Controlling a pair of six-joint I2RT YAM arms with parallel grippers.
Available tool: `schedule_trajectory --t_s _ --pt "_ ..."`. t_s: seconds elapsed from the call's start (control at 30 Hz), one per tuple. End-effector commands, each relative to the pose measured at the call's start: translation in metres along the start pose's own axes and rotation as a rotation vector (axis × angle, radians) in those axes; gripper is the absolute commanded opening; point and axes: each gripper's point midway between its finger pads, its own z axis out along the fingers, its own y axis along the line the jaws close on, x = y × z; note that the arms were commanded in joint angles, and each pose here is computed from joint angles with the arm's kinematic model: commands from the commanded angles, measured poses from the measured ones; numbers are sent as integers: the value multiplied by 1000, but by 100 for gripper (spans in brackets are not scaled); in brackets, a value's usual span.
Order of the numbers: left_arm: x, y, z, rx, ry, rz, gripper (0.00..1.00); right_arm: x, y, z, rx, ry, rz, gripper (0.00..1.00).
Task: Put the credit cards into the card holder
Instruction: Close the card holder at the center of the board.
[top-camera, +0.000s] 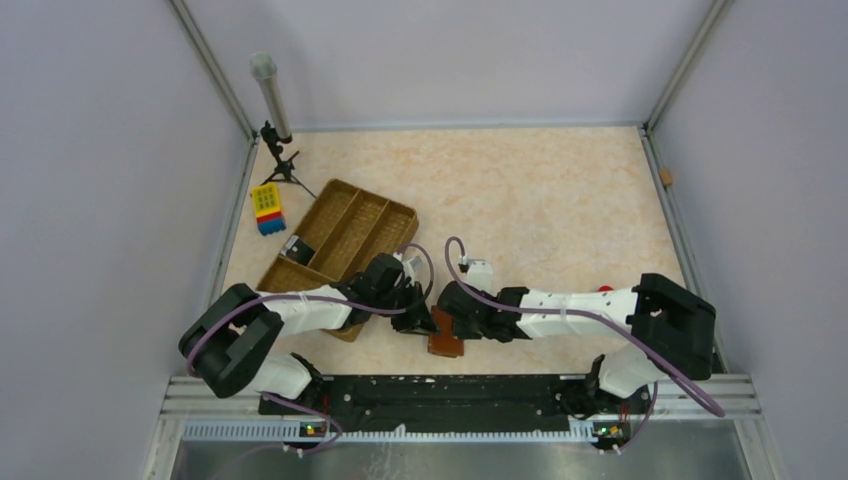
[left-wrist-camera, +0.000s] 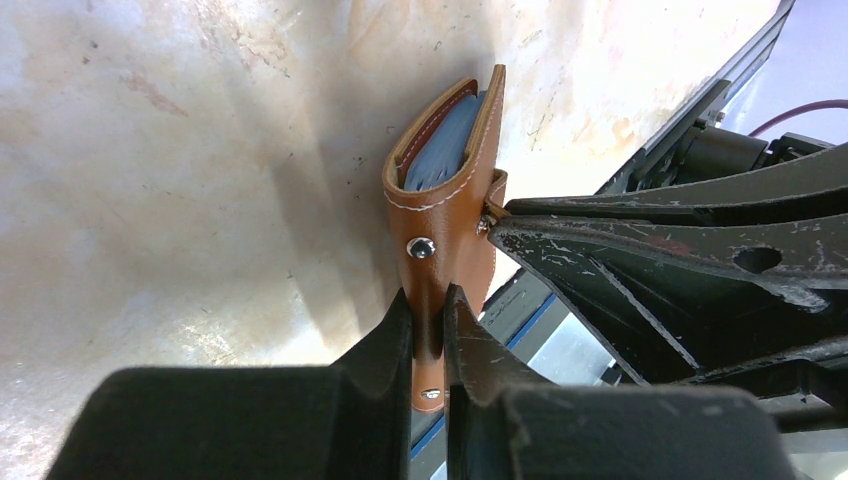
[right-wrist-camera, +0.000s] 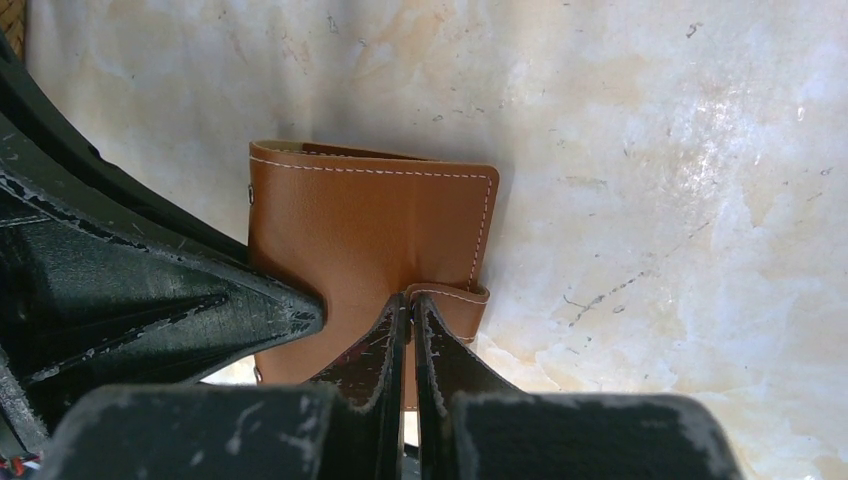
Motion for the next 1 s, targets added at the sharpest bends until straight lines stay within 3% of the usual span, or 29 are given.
schedule_trajectory --t_s 0.0,0.4,0.97 --pt "19 40 2 -159 45 -20 0 -1 23 2 -69 -10 -16 0" --pt "19 36 3 -145 49 -9 0 2 42 7 -68 7 -98 0" --pt "2 21 7 -92 -27 -34 0 42 48 32 23 133 -177 0"
